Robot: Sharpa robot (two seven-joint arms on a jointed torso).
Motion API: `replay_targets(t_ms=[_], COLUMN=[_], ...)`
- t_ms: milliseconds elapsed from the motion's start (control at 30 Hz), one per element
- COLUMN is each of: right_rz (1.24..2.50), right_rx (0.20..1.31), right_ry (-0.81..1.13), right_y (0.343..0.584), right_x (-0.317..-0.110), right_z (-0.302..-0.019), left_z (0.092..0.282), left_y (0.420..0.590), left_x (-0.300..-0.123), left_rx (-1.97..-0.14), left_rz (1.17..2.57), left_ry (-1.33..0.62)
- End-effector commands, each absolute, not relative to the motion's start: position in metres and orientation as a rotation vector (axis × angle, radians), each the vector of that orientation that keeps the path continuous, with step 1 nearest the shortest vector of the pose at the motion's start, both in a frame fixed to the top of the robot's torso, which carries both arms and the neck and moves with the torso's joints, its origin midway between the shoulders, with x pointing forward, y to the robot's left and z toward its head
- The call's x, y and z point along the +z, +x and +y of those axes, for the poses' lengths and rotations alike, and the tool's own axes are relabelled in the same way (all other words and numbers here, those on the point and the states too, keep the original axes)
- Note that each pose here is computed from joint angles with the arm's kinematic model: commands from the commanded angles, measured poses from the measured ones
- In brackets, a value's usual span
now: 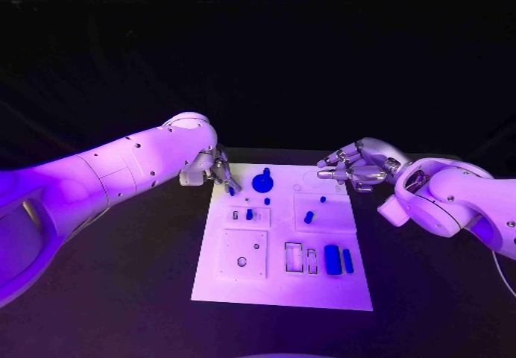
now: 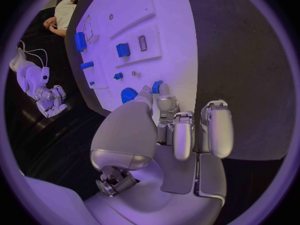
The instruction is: Assemble the parts on the task board
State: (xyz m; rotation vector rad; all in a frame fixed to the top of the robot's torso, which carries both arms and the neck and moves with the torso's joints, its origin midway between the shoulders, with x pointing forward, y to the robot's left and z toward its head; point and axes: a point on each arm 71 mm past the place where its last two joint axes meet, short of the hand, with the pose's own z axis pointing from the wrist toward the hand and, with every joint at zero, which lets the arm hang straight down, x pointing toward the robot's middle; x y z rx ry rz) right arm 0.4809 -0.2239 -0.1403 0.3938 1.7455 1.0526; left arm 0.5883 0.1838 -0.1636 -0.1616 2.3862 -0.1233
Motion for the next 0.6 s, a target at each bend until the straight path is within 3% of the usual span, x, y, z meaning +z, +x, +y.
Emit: replay_targets(t_ms=[33,400,600], right_rz=[1.752,1.754,1.757], right_rx=[1.063,1.061,1.059], right_ry=[0.37,0.371,0.372], right_y=[0.4799,0.4799,0.4798], right_x=[-0.1404,-0.1406,-0.1408], right_z=[-0.2219,-0.2225,-0.2233], left_z=[0.1812,0.1806,0.1832], left_y=[0.5878,0.5875,0.5794], left_x=[-0.1643,-0.1632,-0.1613], left_rx=[-0.142,-0.231,-0.288], left_rz=[2.395,2.368,2.36], left_ry=[-0.156,-0.226,-0.254])
